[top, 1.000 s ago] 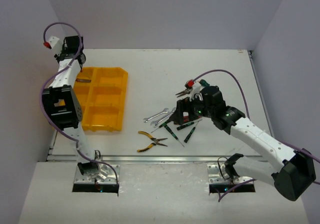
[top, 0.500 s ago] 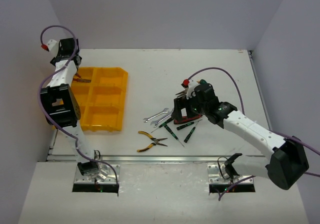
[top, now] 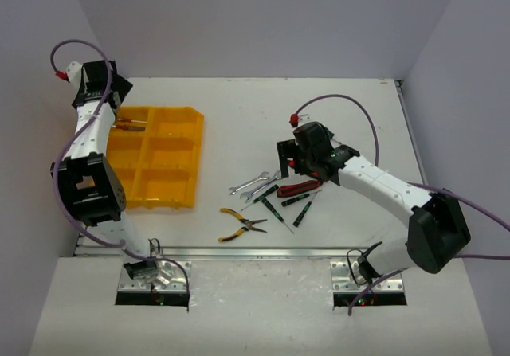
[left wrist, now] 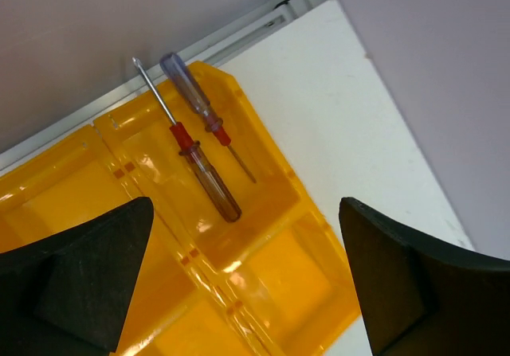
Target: Sort the tools into containers
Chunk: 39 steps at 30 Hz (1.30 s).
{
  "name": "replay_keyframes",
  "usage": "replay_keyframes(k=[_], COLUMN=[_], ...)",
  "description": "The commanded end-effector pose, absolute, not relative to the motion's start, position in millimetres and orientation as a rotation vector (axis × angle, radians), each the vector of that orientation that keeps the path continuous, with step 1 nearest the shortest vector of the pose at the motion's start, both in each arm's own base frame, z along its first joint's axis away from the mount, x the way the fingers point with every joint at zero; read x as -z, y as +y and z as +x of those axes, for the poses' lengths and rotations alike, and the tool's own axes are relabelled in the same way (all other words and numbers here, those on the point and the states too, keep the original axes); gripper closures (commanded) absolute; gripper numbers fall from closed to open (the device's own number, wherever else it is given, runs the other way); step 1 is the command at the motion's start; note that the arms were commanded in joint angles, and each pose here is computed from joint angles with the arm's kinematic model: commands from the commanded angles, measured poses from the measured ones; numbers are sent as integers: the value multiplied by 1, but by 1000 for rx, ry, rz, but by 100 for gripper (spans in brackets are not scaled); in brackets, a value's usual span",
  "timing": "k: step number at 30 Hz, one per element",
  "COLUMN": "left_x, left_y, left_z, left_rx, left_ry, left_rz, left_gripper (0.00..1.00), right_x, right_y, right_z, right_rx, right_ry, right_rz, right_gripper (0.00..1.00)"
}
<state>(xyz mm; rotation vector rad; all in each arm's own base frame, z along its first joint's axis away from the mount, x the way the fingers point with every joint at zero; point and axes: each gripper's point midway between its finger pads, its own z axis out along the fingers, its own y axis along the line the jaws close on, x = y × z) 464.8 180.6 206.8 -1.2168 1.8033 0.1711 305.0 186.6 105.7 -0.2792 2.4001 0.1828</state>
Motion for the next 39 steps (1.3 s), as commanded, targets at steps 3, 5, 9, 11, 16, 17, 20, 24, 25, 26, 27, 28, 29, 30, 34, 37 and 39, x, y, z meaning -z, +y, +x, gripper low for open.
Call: replay_keyframes(k=[3,5,9,11,16,17,20,24,25,26,27,28,29,30,34,37,39], left_x=[-278,-279,-263,-276,-276,-277,-279,-296,-299,-306,-307,-306,-306,-305,-293,-282,-276], left_y=[146,132,101,90,42,26,-4,-28,-27,-25,-24,-25,-27,-30,-36,-37,-40], left_z=[430,421,390,376,363,362,352,328,324,319,316,314,313,311,311,313,314], left_rx=[49,118,261,329,532,564,598,613,596,572,556,555,563,575,596,599,615], left_ry=[1663,1672,1672,1602,1637,1667,1724,1709,1709,1698,1702,1711,1720,1728,1763,1787,1801], left_rz=[-1086,-1057,-1038,-1026,-915,-857,-756,-602,-585,-562,-553,-542,-527,-510,-483,-482,-476], left_gripper=[0,0,0,0,0,0,0,0,0,0,0,0,0,0,0,0,0], right_x=[-130,-126,-117,-112,-78,-70,-51,-32,-29,-26,-22,-16,-11,-7,1,4,5], right_y=[162,154,131,130,121,119,122,122,123,124,124,122,121,120,120,117,117], right_z=[366,378,404,414,423,424,424,417,415,413,412,410,407,404,395,382,378], right_rx=[-120,-126,-72,-108,-120,-125,-156,-169,-179,-191,-187,-180,-175,-174,-187,-188,-192], right_ry=[2375,2397,2424,2445,2519,2533,2577,2635,2638,2643,2655,2677,2696,2709,2724,2739,2736], right_rz=[-103,-61,-41,-99,-312,-361,-439,-465,-471,-476,-473,-467,-462,-460,-444,-427,-418], right_gripper=[1,1,5,8,13,17,30,43,44,44,44,47,49,51,53,53,53])
